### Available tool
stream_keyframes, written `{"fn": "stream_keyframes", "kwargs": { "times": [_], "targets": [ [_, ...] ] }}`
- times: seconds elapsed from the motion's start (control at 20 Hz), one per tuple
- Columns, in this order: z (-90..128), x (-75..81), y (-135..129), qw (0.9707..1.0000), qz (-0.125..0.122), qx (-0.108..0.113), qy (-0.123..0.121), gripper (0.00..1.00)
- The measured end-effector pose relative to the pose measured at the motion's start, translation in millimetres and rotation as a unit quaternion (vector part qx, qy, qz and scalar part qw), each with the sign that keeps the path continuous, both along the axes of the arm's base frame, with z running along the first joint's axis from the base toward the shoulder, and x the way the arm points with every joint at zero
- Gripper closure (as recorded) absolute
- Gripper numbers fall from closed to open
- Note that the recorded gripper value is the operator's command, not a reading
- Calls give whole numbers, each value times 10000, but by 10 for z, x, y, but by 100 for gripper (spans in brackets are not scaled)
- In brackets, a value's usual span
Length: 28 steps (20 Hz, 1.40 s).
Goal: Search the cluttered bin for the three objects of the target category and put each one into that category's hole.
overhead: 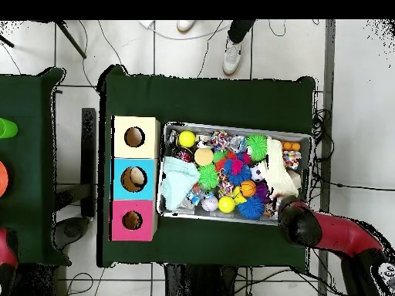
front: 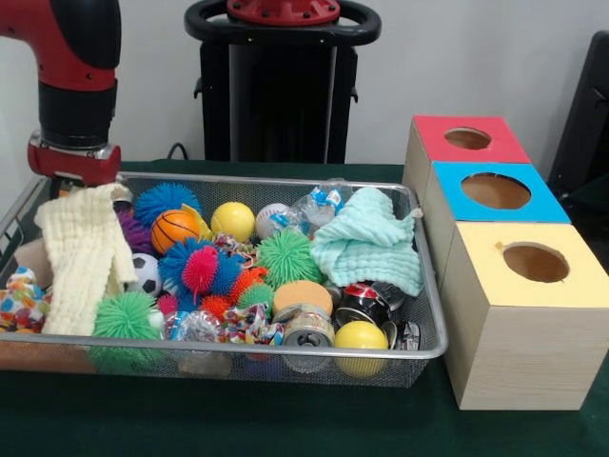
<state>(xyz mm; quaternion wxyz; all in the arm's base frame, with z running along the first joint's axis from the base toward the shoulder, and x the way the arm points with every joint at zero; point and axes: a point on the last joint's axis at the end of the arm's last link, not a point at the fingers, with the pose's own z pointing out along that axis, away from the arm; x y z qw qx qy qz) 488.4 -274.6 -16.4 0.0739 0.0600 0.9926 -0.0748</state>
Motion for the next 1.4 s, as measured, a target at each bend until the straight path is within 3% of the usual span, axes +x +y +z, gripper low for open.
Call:
{"fn": "stream_keyframes", "kwargs": {
  "times": [0.4,0.45,0.65,1.4],
  "targets": [
    [-37,49,-9,9992,142,-70,-359,0],
    [-41,54,-11,9990,160,-78,-399,100],
    [-32,94,-58,9981,176,-133,-567,100],
    [-54,97,-68,9978,169,-130,-630,100]
  ]
}}
